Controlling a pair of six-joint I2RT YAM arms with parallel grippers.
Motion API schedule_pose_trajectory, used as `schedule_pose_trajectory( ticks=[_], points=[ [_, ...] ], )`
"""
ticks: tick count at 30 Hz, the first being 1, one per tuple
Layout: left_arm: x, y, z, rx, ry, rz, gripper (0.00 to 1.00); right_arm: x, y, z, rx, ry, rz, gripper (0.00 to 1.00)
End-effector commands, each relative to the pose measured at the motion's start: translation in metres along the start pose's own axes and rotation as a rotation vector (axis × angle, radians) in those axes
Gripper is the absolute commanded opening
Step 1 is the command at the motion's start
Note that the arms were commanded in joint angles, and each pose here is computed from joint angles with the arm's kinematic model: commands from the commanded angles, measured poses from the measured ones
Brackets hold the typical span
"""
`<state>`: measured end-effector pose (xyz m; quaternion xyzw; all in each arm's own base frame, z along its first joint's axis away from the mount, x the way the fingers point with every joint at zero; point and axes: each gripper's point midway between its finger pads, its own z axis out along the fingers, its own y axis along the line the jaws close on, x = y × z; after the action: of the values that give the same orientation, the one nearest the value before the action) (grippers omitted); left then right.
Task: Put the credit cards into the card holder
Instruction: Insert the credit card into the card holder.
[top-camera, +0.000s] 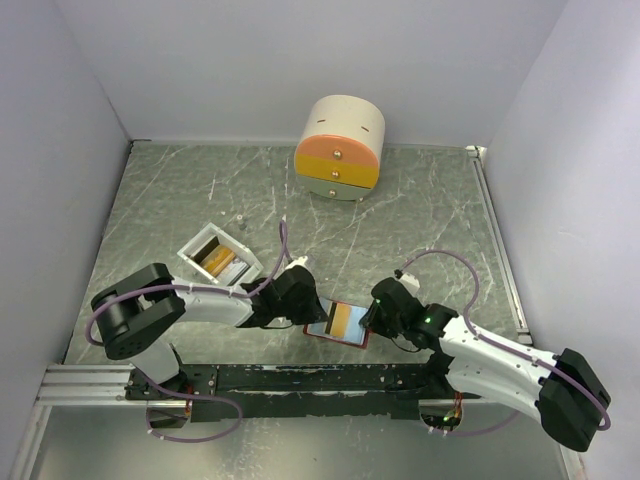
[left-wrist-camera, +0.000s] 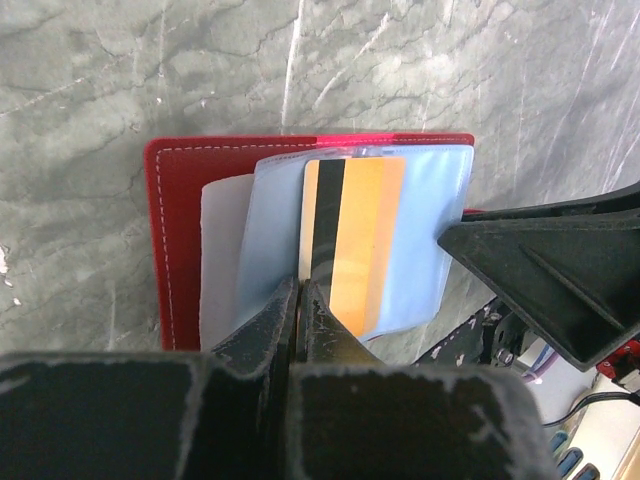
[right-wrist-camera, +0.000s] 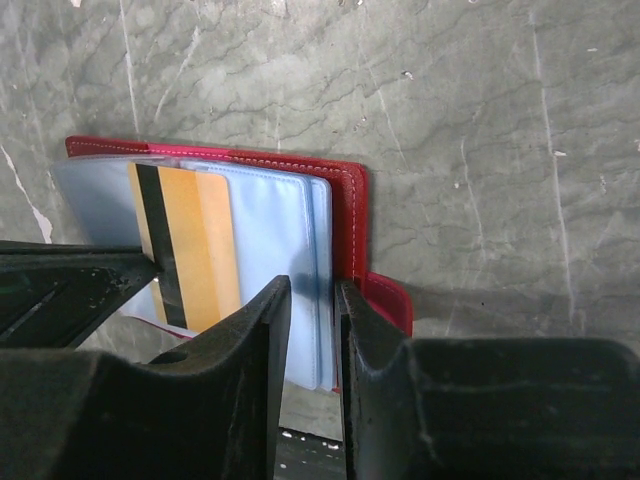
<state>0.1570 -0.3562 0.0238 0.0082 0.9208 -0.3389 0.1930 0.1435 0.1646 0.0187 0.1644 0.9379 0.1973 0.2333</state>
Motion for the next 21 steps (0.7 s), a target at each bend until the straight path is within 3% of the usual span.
schedule_pose_trajectory(
  ticks=[1, 21],
  points=[
    [0.000, 0.001, 0.004, -0.028, -0.025, -0.011, 0.07, 0.014, -0.008, 0.005, 0.006, 0.049, 0.034, 0.24],
    [0.014, -0.019, 0.008, 0.040, 0.011, 0.004, 0.07, 0.013, 0.001, 0.007, -0.053, 0.036, 0.037, 0.22]
  ],
)
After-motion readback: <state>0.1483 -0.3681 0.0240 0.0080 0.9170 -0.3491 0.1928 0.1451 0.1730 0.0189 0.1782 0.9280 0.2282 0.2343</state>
